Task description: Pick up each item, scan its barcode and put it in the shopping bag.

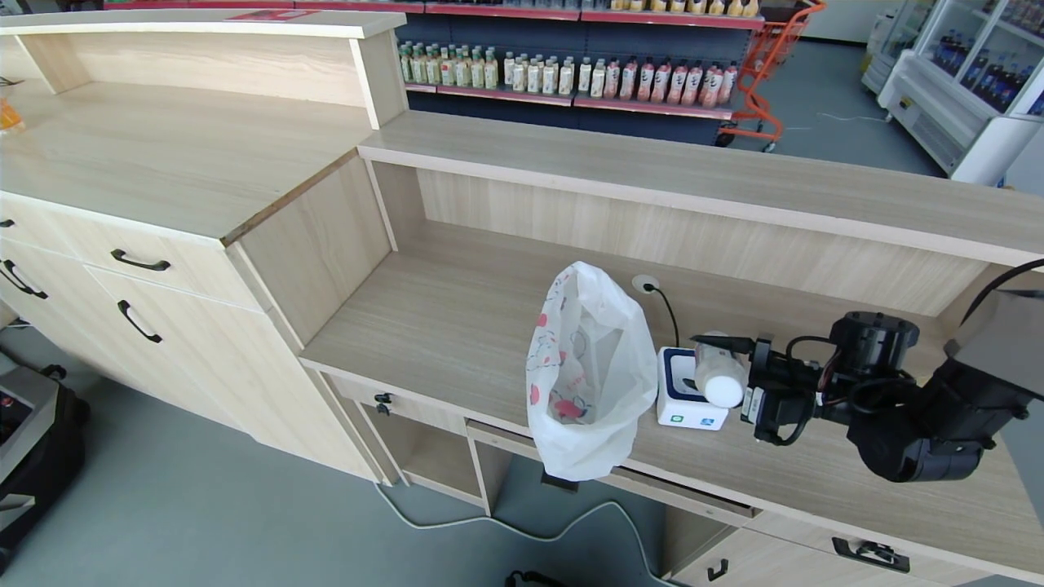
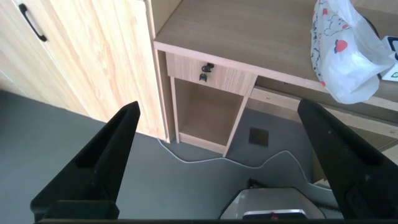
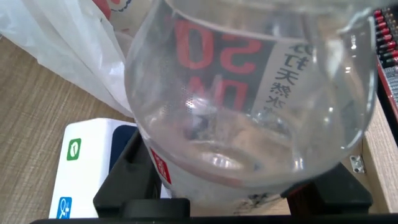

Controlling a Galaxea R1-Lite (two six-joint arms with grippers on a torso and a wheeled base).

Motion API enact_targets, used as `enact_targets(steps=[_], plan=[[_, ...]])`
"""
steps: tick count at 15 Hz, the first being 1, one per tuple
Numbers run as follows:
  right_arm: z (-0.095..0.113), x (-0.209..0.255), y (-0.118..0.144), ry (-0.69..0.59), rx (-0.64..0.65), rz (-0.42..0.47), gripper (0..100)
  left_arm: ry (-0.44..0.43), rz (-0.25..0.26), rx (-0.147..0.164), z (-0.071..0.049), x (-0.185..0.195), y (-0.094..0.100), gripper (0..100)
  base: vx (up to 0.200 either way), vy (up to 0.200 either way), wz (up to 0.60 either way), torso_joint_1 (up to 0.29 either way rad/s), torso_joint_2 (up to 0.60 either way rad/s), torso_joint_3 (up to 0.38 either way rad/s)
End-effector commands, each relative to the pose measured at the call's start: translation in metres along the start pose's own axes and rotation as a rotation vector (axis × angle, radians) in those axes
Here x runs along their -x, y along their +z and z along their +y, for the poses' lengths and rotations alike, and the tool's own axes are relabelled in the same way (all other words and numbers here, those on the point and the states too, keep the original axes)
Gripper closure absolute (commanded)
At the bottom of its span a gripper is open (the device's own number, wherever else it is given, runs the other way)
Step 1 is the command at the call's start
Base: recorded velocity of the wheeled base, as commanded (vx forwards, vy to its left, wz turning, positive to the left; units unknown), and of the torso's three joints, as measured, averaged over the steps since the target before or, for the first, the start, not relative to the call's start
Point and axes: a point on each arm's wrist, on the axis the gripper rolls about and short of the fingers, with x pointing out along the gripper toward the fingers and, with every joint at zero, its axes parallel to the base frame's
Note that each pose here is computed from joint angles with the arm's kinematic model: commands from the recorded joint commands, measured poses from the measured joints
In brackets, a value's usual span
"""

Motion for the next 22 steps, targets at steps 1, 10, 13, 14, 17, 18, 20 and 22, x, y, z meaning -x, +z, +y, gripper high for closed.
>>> enact_targets(steps=[1,10,13,14,17,18,20,22], plan=[[0.002,-0.006,-0.002,0.000,0.001,-0.010,100,0.000,0.000,0.000,0.000,0.000,0.000,0,0.000,0.000,0.00,0.000,0.00,0.000],[0.010,-0.028,0.001,-0.034,-0.001,-0.063,100,0.000,0.000,0.000,0.000,0.000,0.000,0,0.000,0.000,0.00,0.000,0.00,0.000],[0.013,-0.031,-0.002,-0.033,-0.004,-0.061,100,0.000,0.000,0.000,0.000,0.000,0.000,0,0.000,0.000,0.00,0.000,0.00,0.000],[0.014,-0.031,-0.002,-0.030,-0.006,-0.061,100,-0.001,0.000,0.000,0.000,0.000,0.000,0,0.000,0.000,0.00,0.000,0.00,0.000],[0.014,-0.033,-0.003,-0.032,-0.002,-0.064,100,0.000,0.000,0.000,0.000,0.000,0.000,0,0.000,0.000,0.00,0.000,0.00,0.000],[0.014,-0.035,-0.004,-0.035,0.000,-0.066,100,0.000,0.000,0.000,0.000,0.000,0.000,0,0.000,0.000,0.00,0.000,0.00,0.000],[0.012,-0.038,-0.006,-0.042,0.008,-0.067,100,0.000,0.000,0.000,0.000,0.000,0.000,0,0.000,0.000,0.00,0.000,0.00,0.000],[0.011,-0.038,-0.007,-0.045,0.009,-0.068,100,0.000,0.000,0.000,0.000,0.000,0.000,0,0.000,0.000,0.00,0.000,0.00,0.000]])
